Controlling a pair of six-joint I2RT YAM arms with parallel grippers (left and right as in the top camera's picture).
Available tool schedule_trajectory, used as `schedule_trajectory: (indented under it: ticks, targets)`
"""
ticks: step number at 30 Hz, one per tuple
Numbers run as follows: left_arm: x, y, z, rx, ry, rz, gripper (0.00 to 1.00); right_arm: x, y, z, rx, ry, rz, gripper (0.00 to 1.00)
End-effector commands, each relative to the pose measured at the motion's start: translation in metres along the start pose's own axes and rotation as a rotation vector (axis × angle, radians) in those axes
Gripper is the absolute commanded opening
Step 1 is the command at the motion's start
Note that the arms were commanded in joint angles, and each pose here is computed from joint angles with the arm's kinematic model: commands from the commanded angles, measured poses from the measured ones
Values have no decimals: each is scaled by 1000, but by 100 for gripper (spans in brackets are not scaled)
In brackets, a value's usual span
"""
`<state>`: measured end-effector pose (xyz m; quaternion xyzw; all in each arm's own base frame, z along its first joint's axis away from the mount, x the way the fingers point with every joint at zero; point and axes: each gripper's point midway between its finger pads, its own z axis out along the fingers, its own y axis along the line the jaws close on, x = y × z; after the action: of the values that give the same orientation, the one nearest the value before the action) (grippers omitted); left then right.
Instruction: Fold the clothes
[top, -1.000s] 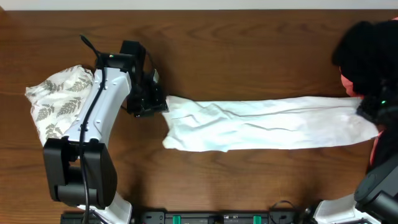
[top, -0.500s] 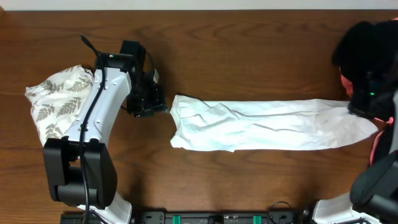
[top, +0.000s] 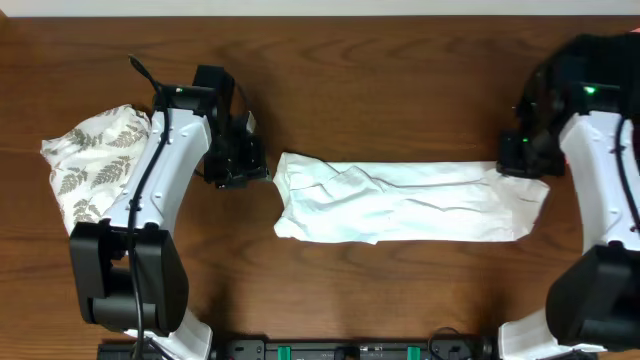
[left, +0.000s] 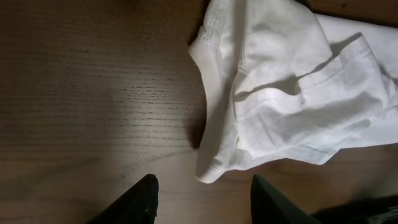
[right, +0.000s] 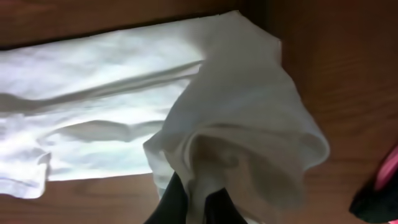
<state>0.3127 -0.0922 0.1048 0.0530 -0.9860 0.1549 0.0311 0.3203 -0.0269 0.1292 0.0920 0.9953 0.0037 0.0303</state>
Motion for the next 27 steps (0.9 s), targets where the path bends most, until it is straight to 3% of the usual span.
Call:
schedule_trajectory:
  ticks: [1, 27]
  targets:
    - [3, -2, -5, 12, -9, 2, 49, -3, 17, -4, 1, -17, 12, 1]
    - [4, -2, -5, 11, -7, 1, 49, 8, 103, -4, -39, -62, -131, 4]
